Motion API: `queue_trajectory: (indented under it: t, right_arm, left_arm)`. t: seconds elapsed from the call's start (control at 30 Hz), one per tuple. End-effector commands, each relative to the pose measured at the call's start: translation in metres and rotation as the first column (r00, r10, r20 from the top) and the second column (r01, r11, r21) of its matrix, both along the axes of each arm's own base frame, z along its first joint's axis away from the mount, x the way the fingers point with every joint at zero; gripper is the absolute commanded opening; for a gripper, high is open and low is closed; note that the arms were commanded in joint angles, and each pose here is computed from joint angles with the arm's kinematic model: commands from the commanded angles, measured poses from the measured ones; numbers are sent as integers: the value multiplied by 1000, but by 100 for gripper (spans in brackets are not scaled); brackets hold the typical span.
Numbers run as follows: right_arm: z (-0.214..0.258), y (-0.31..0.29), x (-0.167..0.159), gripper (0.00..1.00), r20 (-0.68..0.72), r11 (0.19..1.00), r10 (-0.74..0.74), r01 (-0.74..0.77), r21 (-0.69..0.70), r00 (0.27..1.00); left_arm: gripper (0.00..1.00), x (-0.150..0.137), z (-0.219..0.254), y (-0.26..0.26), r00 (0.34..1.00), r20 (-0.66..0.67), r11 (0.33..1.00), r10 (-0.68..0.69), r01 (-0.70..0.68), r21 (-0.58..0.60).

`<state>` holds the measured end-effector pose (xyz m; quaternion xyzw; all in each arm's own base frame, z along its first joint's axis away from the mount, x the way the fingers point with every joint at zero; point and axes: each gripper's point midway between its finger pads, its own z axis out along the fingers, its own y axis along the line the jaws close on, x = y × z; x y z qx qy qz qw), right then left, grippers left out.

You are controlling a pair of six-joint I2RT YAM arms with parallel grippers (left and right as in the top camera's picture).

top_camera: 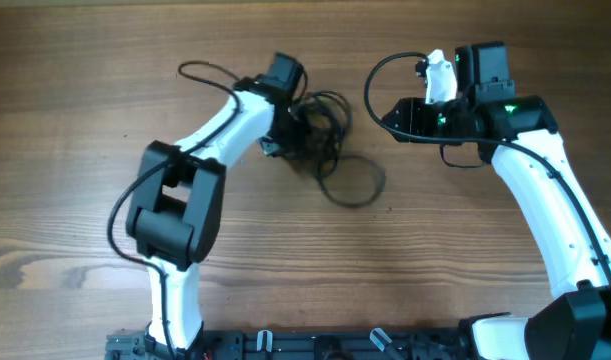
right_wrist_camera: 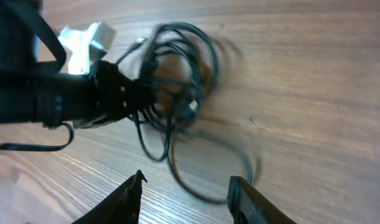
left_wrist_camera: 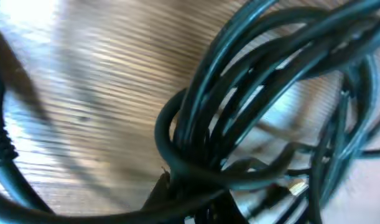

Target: Untangle cables

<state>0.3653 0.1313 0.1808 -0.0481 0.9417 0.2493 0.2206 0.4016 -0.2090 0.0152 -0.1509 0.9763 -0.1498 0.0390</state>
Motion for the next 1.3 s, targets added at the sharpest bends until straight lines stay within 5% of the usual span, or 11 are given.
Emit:
queue_trajectory:
  t: [0.0, 0.1, 0.3, 0.6, 0.73, 0.93, 1.07, 1.17, 1.23, 1.27]
  right_arm:
    - [18, 13, 9, 48, 96, 993, 113, -115, 17, 989]
    - [20, 18, 7, 55, 153, 976, 218, -219, -14, 964]
    - [10, 21, 7, 56, 151, 962, 271, -271, -19, 951]
    - [-43, 37, 5, 54, 78, 902, 431, -431, -18, 899]
    - [-81, 22, 26, 37, -10, 954, 287, -287, -91, 958]
    - [-95, 28, 23, 22, -65, 961, 272, -275, -36, 960]
    - [-97, 27, 15, 4, -153, 981, 192, -193, 2, 969]
    - [-75, 40, 11, 4, -124, 972, 224, -212, 98, 967]
    - [-54, 41, 12, 4, -73, 971, 224, -216, 102, 972]
    - [-42, 41, 10, 4, -61, 974, 206, -199, 109, 977]
  left_arm:
    - [4, -19, 97, -33, 799, 331, 782, -502, 582, -221]
    - [4, -34, 111, -32, 625, 436, 631, -648, 761, -153]
    - [4, -44, 110, -44, 468, 487, 502, -738, 862, -68]
    - [4, -66, 116, -75, 401, 522, 416, -753, 904, -95]
    - [4, -76, 121, -86, 387, 545, 380, -744, 916, -130]
    - [4, -75, 127, -91, 377, 575, 365, -726, 920, -143]
    - [4, -56, 128, -85, 443, 571, 450, -691, 882, -140]
    - [37, -36, 114, -68, 557, 483, 593, -676, 800, -92]
    - [72, -23, 102, -51, 675, 396, 723, -623, 690, -39]
    - [80, -17, 98, -43, 735, 361, 782, -574, 623, -26]
